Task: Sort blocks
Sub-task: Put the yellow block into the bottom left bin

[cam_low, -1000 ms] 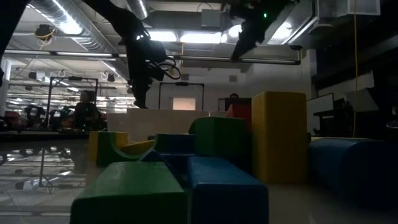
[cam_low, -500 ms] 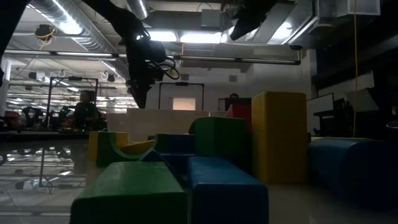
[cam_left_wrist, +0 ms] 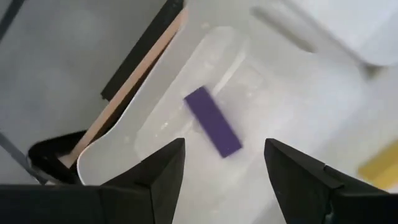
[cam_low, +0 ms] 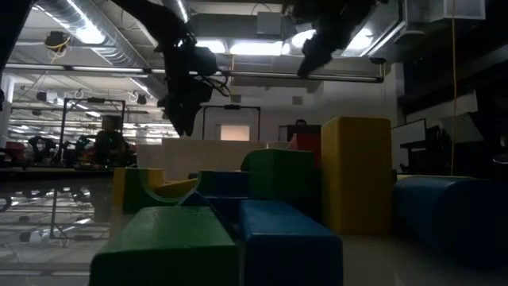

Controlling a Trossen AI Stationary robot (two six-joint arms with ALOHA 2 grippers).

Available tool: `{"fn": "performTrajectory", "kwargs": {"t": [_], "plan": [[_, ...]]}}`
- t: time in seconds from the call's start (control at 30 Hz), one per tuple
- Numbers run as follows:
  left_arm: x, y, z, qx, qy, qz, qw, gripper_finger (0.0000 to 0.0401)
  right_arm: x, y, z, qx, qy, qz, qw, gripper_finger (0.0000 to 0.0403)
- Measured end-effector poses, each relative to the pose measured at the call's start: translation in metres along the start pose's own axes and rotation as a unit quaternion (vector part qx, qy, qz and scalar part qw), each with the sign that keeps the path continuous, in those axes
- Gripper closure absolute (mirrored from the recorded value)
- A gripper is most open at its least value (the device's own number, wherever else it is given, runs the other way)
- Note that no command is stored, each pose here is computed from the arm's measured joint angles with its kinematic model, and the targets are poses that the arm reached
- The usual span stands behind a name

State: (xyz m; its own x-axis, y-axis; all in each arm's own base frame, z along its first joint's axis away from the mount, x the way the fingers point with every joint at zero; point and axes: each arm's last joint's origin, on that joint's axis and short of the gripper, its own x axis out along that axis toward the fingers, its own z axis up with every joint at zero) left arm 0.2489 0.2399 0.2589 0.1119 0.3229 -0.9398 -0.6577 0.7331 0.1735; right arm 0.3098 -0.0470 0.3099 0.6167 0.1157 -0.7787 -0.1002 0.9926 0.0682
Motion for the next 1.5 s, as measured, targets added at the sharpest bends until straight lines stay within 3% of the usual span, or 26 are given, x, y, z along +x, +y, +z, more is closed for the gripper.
{"fn": "performTrajectory", "kwargs": {"t": [0.17, 0.3, 0.5, 0.57, 0.73, 0.83, 1.0, 1.5], "plan": [[-0.031, -0.014, -0.004, -0.022, -0.043, -0.008, 0.999, 0.0192, 0.014, 0.037, -0.003, 0.081, 0.019, 0.015, 0.996, 0.0224], [-0.06, -0.034, -0.011, -0.037, -0.082, -0.027, 0.996, 0.0192, 0.019, 0.077, -0.002, 0.04, 0.018, -0.035, 0.998, 0.0224], [-0.098, -0.08, -0.036, 0.034, -0.091, -0.085, 0.992, 0.0192, 0.022, 0.133, -0.007, -0.014, 0.01, -0.044, 0.999, 0.0224], [-0.108, -0.099, -0.043, 0.058, -0.099, -0.1, 0.988, 0.0192, 0.022, 0.148, -0.011, 0.011, 0.008, -0.054, 0.998, 0.0224], [-0.127, -0.147, -0.066, 0.138, -0.111, -0.139, 0.974, 0.0192, 0.03, 0.175, -0.027, 0.142, -0.004, -0.078, 0.987, 0.0224], [-0.136, -0.17, -0.079, 0.177, -0.124, -0.141, 0.966, 0.0192, 0.04, 0.186, -0.042, 0.217, 0.005, -0.087, 0.972, 0.0224], [-0.147, -0.195, -0.096, 0.193, -0.158, -0.119, 0.961, 0.0192, 0.063, 0.2, -0.071, 0.328, 0.035, -0.112, 0.937, 0.0224], [-0.155, -0.21, -0.11, 0.178, -0.175, -0.107, 0.962, 0.0192, 0.119, 0.236, -0.099, 0.399, 0.037, -0.106, 0.91, 0.0224]]}}
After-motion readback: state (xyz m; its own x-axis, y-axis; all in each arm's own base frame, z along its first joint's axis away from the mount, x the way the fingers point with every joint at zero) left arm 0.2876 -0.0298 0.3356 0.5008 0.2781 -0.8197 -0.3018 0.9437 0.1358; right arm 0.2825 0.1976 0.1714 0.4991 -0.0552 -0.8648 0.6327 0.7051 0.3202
